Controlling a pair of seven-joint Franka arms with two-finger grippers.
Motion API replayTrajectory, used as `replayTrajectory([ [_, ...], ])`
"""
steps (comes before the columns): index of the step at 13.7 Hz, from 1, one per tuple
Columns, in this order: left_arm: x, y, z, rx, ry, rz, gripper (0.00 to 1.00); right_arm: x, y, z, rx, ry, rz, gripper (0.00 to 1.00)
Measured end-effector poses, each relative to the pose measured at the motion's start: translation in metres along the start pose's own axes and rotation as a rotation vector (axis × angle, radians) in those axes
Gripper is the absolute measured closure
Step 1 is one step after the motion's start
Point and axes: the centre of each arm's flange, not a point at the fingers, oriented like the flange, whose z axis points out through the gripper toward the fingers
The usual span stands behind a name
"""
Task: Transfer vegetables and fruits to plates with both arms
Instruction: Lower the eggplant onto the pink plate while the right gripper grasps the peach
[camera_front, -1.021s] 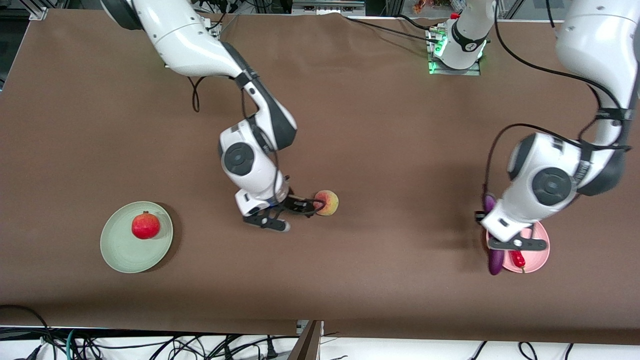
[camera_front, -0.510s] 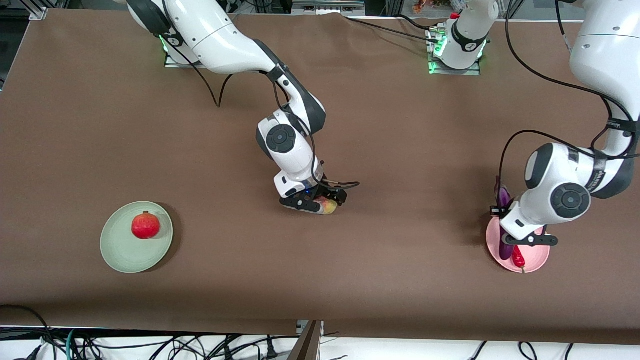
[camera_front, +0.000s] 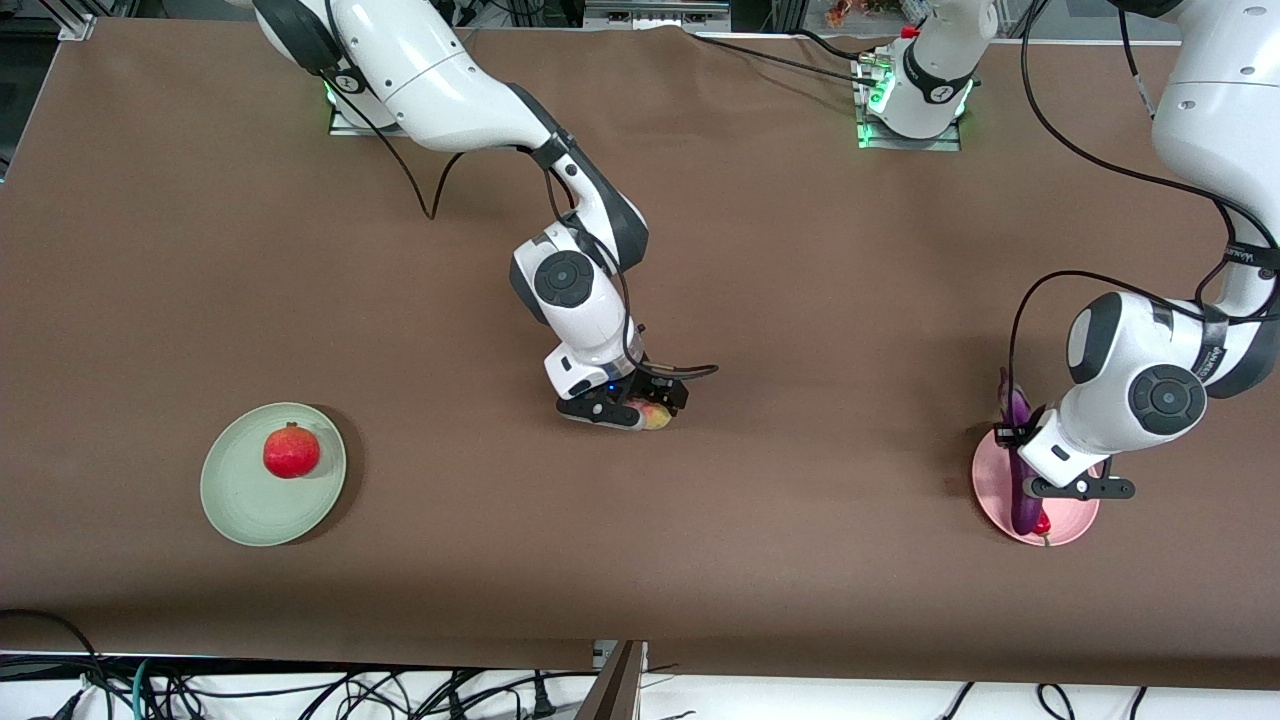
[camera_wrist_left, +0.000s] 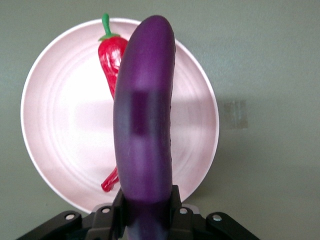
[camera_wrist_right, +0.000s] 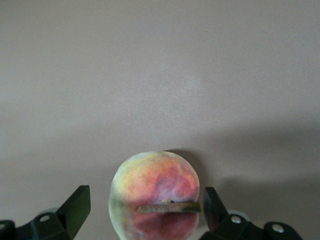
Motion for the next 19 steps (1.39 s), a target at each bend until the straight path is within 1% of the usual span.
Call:
replayTrajectory([
  [1,0.001,0.000,0.001,-0.004,0.008,0.000,0.65,-0.003,0.000,0.003,-0.007,0.001,-0.012,0.00],
  [2,0.001,0.000,0.002,-0.005,0.010,-0.001,0.59,-0.007,-0.001,0.007,-0.012,-0.001,-0.020,0.00],
  [4,0.001,-0.004,0.004,-0.007,0.008,-0.006,0.40,-0.013,0.000,0.015,-0.024,-0.002,-0.038,0.00],
  [5,0.001,-0.008,0.005,-0.008,0.007,-0.009,0.29,-0.014,0.000,0.018,-0.026,0.003,-0.045,0.00],
  [6,0.000,-0.011,0.006,-0.008,0.006,-0.007,0.20,-0.015,0.001,0.021,-0.022,0.009,-0.049,0.00],
  [7,0.000,-0.014,0.007,-0.009,0.006,0.001,0.09,-0.015,0.002,0.024,-0.013,0.018,-0.050,0.09],
  [8,0.000,-0.016,0.007,-0.009,0.007,0.005,0.00,-0.014,0.001,0.023,-0.006,0.025,-0.051,0.17],
  [10,0.001,-0.016,0.005,-0.011,0.015,0.012,0.00,-0.014,0.001,0.023,-0.005,0.026,-0.051,0.17],
  [12,0.006,-0.016,-0.007,-0.012,0.040,0.011,0.00,-0.013,0.002,0.023,-0.005,0.027,-0.050,0.17],
  [14,0.010,-0.014,-0.035,-0.004,0.077,0.014,0.00,-0.011,0.002,0.023,-0.004,0.030,-0.049,0.17],
  [16,0.010,0.002,-0.075,-0.005,0.109,0.033,0.00,-0.006,0.001,0.018,0.005,0.043,-0.046,0.17],
  [17,0.008,0.010,-0.093,-0.010,0.105,0.034,0.00,0.000,0.000,0.010,0.008,0.051,-0.042,0.17],
  [18,0.004,0.014,-0.111,-0.021,0.084,0.024,0.00,0.012,0.003,0.000,-0.006,0.048,-0.033,0.17],
  [19,0.001,0.015,-0.129,-0.030,0.051,0.012,0.00,0.027,0.010,-0.015,-0.037,0.033,-0.034,0.17],
])
